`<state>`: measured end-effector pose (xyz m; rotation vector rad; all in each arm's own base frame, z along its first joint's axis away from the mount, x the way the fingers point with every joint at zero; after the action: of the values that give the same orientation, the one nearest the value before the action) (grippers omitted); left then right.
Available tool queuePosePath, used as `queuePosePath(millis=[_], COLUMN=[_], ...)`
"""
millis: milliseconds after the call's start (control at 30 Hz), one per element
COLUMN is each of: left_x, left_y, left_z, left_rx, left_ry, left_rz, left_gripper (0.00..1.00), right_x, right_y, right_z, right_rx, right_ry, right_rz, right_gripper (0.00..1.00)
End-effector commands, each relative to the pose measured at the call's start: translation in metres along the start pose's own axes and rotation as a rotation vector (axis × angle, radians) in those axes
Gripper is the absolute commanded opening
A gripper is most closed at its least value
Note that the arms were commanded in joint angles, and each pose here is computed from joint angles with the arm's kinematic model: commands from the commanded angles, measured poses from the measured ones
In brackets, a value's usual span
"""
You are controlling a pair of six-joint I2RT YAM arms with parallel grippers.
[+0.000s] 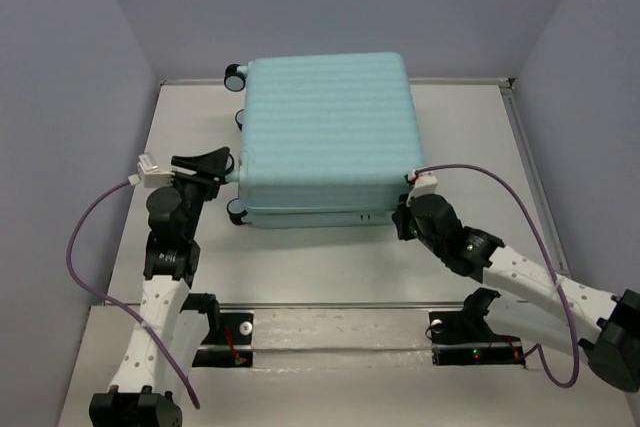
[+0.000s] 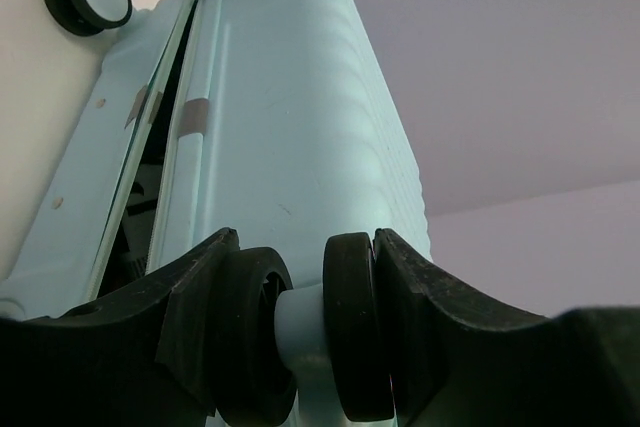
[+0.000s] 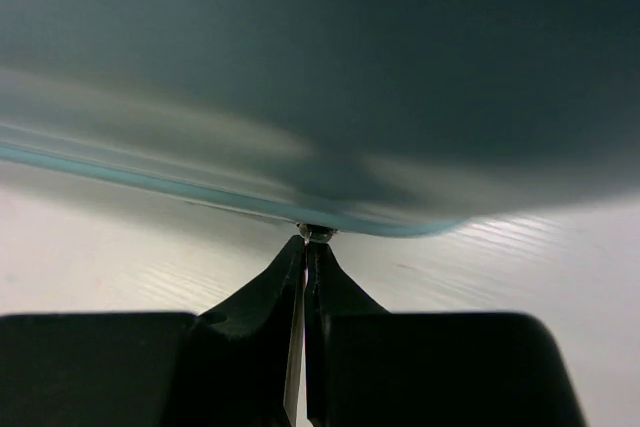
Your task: Pack the luggage
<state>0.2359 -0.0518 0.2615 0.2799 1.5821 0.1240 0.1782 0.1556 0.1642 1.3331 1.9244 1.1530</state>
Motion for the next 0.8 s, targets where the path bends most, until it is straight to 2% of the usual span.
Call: queuePosePath(millis=[0, 67, 167, 267, 367, 400, 433, 467, 500, 567, 600, 700, 767], left_x=[0.016, 0.017, 0.018, 0.02, 0.022, 0.02, 0.019, 0.016, 0.016, 0.008, 0.003, -0.001, -0.002], left_y=[-0.024, -0.024, -0.027, -0.037, -0.052, -0.069, -0.074, -0.09, -0.088, -0.098, -0.097, -0.088, -0.087], left_z=[-0.006, -0.004, -0.003, -0.01, -0.015, -0.021, -0.022, -0.028, -0.027, -0.031, -0.033, -0.036, -0.04], left_rx=[0.193, 0.192, 0.203, 0.23, 0.253, 0.308, 0.302, 0.358, 0.344, 0.394, 0.407, 0.399, 0.422], left_ry=[-0.011, -0.006, -0.01, -0.023, -0.03, -0.051, -0.047, -0.062, -0.054, -0.065, -0.052, -0.016, -0.019], left_rz=[0.201, 0.209, 0.208, 0.194, 0.179, 0.177, 0.175, 0.184, 0.19, 0.243, 0.277, 0.401, 0.443], left_gripper=[0.06, 0.06, 0.06, 0.06, 0.06, 0.06, 0.06, 0.06, 0.06, 0.06, 0.06, 0.06, 0.06], right_x=[0.091, 0.119, 0.142, 0.141, 0.16, 0.178, 0.189, 0.219, 0.23, 0.271, 0.295, 0.313, 0.304], right_y=[0.036, 0.022, 0.016, 0.042, 0.056, 0.076, 0.081, 0.079, 0.06, 0.059, 0.031, 0.018, 0.006], right_z=[-0.015, -0.021, -0.017, -0.009, 0.003, -0.003, 0.0, 0.001, 0.007, -0.001, 0.0, -0.008, -0.005], right_rx=[-0.205, -0.197, -0.184, -0.27, -0.261, -0.293, -0.287, -0.272, -0.224, -0.226, -0.159, -0.174, -0.149], right_ry=[0.533, 0.607, 0.576, 0.507, 0.55, 0.643, 0.687, 0.775, 0.788, 0.887, 0.933, 0.983, 0.961], right_rz=[0.111, 0.075, 0.028, 0.015, -0.057, -0.056, -0.045, -0.06, -0.091, -0.154, -0.217, -0.242, -0.234], right_gripper=[0.07, 0.07, 0.07, 0.07, 0.07, 0.07, 0.07, 0.07, 0.07, 0.07, 0.07, 0.07, 0.07])
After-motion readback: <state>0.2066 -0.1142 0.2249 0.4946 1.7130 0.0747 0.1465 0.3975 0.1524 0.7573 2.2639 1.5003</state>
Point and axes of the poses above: each gripper's point midway between its finger pads, its own z axis out along the fingers, its own x axis along the line the jaws close on, y = z × x, the point moved 7 cm from there along -z, back along the fingers, and after that the axes turned 8 degrees about -z, right-handed, at the moved point
